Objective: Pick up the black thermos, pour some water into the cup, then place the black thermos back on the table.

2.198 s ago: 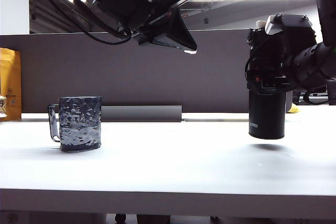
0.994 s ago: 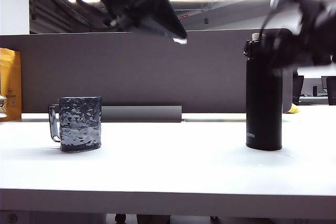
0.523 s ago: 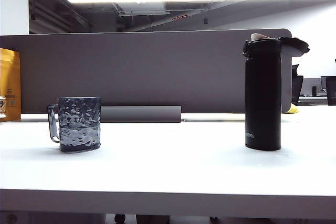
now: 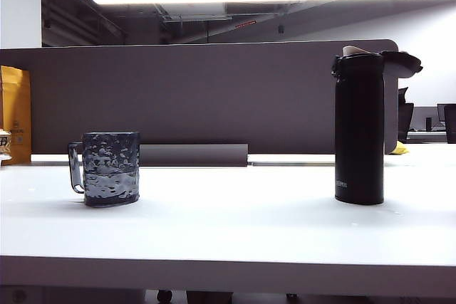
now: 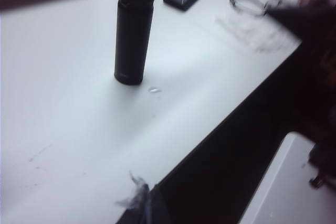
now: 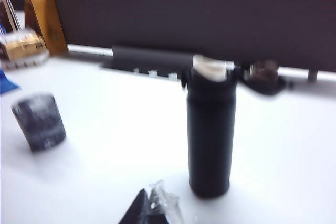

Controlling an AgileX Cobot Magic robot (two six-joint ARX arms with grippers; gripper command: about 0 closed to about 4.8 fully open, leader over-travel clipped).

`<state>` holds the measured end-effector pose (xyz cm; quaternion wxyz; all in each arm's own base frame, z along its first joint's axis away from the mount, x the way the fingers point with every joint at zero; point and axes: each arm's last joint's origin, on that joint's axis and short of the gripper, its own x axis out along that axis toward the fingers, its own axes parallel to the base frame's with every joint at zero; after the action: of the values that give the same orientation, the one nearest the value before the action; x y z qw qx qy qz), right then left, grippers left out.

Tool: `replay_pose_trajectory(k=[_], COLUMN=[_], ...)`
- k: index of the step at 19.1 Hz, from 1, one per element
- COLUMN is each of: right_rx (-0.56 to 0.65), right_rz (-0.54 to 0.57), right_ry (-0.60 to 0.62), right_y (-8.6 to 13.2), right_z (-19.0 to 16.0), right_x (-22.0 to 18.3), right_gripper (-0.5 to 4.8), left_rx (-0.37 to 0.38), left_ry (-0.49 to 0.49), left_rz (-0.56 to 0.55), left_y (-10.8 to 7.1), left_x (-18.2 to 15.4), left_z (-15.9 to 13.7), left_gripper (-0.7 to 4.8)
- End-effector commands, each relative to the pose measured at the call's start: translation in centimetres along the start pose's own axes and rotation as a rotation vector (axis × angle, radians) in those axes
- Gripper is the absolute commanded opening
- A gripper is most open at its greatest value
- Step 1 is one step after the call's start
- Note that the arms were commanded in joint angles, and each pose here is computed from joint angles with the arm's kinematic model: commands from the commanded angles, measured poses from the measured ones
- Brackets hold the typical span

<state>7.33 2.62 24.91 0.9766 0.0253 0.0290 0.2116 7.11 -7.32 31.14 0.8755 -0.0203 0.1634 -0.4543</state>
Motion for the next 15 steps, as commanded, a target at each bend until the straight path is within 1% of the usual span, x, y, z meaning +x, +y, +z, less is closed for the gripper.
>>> replay_pose_trajectory(k=[1, 2, 4, 6, 7, 9, 12, 15], right_rx=[0.0, 0.004, 0.013, 0.057, 0.057, 0.057, 0.061, 0.06], right_rz=[-0.001, -0.001, -0.001, -0.003, -0.004, -0.055, -0.067, -0.111], right_ry=[-0.014, 0.0, 0.038, 0.041, 0.039, 0.046, 0.084, 0.103], right_y=[-0.1, -0.2, -0.4, -0.5, -0.5, -0.8, -0.9, -1.1], right_z=[-2.7, -3.7, -5.0, -6.0, -6.3, -7.2, -8.5, -9.2], right_x=[-0.1, 0.2, 0.8, 1.2, 1.4, 1.6, 2.0, 2.1], right_gripper=[-0.08, -0.08, -0.08, -0.08, -0.08, -0.08, -0.08, -0.08], left_rx=[-0.08, -0.075, -0.067, -0.067, -0.068, -0.073, -0.075, -0.076], left_ry=[-0.108, -0.157, -0.208, -0.226, -0.225, -0.203, -0.173, -0.22], left_rz=[0.042, 0.095, 0.162, 0.184, 0.184, 0.187, 0.2, 0.217], left_y=[0.2, 0.5, 1.0, 1.5, 1.8, 2.3, 2.9, 3.3], left_x=[-1.2, -1.6, -1.4, -0.6, -0.1, 1.1, 2.5, 3.3], left_z=[-3.0, -4.3, -6.3, -8.3, -9.2, -11.0, -13.1, -14.1], left_gripper=[-0.06, -0.06, -0.06, -0.06, -0.06, -0.06, -0.06, -0.06])
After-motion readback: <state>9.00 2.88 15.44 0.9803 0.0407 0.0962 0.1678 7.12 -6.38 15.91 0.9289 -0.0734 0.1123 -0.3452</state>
